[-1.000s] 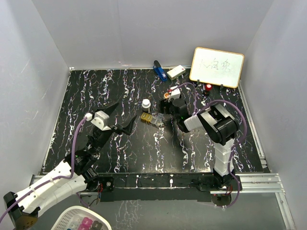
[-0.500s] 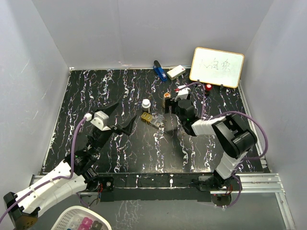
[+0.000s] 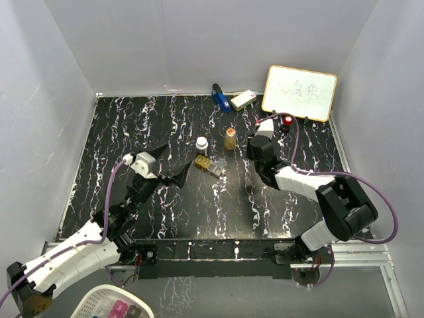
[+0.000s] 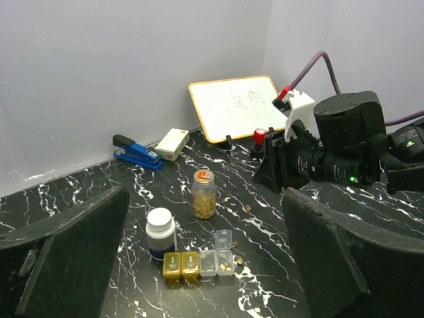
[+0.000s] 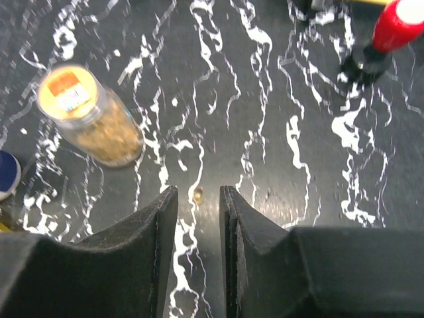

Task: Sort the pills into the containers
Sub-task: Place the pill bottle at the center of the board, then pick up the pill from the center of the board.

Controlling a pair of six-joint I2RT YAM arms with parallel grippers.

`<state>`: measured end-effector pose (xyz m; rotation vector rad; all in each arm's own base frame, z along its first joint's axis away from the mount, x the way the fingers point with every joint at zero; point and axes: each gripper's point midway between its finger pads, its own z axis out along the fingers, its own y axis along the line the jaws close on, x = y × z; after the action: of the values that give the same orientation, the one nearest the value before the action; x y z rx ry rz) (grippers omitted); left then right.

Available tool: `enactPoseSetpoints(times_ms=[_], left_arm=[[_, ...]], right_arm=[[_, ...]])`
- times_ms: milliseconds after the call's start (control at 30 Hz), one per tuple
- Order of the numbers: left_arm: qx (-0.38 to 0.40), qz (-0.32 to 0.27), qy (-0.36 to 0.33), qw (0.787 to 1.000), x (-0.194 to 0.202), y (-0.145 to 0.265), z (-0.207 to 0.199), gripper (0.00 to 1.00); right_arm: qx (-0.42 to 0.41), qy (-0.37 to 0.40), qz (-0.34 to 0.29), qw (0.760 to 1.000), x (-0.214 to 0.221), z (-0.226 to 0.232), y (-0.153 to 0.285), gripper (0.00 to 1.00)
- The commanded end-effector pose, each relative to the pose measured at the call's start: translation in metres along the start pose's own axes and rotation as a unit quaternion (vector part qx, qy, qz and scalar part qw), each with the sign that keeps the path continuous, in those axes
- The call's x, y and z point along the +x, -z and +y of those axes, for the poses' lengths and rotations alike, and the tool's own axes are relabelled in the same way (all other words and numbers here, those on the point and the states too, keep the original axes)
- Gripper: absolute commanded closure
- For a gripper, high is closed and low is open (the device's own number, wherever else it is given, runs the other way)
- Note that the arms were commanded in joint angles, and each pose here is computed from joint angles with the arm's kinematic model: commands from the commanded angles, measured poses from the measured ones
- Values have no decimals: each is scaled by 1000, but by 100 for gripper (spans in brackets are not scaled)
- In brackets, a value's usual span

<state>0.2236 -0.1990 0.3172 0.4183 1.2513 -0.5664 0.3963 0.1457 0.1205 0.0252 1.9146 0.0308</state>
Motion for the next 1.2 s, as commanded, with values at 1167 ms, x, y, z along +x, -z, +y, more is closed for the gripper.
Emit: enactPoseSetpoints(times_ms=[1167], left_arm=[[-30, 44, 19, 998, 37, -7, 6, 1]], right_arm=[[32, -20, 114, 993, 71, 4, -50, 69]])
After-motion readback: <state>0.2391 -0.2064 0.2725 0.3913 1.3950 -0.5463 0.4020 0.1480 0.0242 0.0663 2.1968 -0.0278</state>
